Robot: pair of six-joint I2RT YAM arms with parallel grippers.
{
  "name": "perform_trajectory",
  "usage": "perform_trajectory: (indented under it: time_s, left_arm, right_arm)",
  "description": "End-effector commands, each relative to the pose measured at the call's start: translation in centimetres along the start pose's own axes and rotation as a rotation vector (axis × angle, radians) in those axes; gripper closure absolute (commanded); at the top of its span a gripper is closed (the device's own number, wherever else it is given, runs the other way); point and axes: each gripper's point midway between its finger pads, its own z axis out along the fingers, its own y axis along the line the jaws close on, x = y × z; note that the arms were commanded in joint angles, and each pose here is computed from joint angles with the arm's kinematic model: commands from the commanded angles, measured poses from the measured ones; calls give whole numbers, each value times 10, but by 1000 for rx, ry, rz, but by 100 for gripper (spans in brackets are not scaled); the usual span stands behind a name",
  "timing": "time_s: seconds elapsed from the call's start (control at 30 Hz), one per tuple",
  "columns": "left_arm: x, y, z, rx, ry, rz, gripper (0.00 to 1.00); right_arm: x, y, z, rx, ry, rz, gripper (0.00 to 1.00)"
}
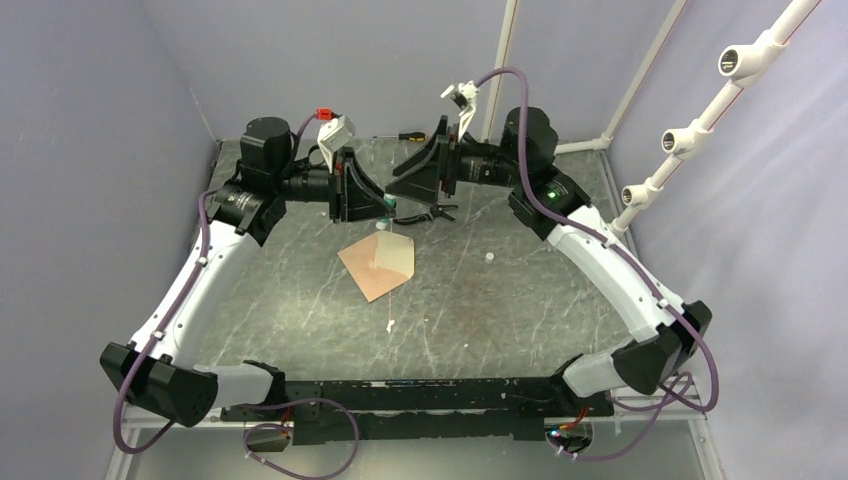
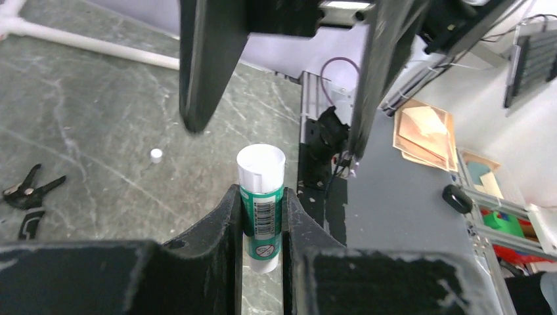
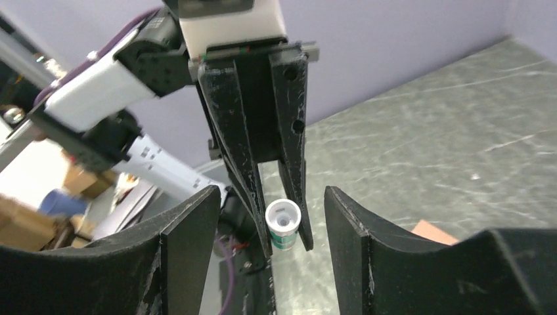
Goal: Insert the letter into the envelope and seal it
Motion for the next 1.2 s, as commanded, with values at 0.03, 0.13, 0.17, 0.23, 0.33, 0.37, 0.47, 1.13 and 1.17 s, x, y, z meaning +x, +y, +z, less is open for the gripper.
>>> perform_trajectory:
  time_s: [0.03,0.13,0.17,0.23,0.33,0.37,0.47,1.13,1.17]
  left_arm:
    - [-20,-35,-5,152,-22,86,98]
    - [-20,-34,-5,138,-21,83,98]
    - [-20,-35,-6,135,-21,84,97]
    - [-20,-36,-6,137,-22,84,98]
    - [-21,-37,-6,136,-24,88,98]
    - [-21,-37,-6,135,-24,88,98]
    - [-23,-36,-7,120,-29,93,97]
    - [-15,54,-25,-424,-64,140,98]
    - [-13,54,-24,-417,-55,136,98]
  right_arm:
    - [5,38,-3,-255,64,-52,37]
    - [8,34,-4,-235,54,-58,40]
    - [6,34,-3,-231,43,-64,46]
    - [4,32,-1,-224,38,-59,59]
    - [2,28,3,-217,34,-38,77]
    - [2,26,4,-210,34,-31,80]
    - [3,25,7,-206,42,-19,86]
    - [-25,-79,41,758,-142,172,82]
    - [-24,-72,45,704,-118,139,67]
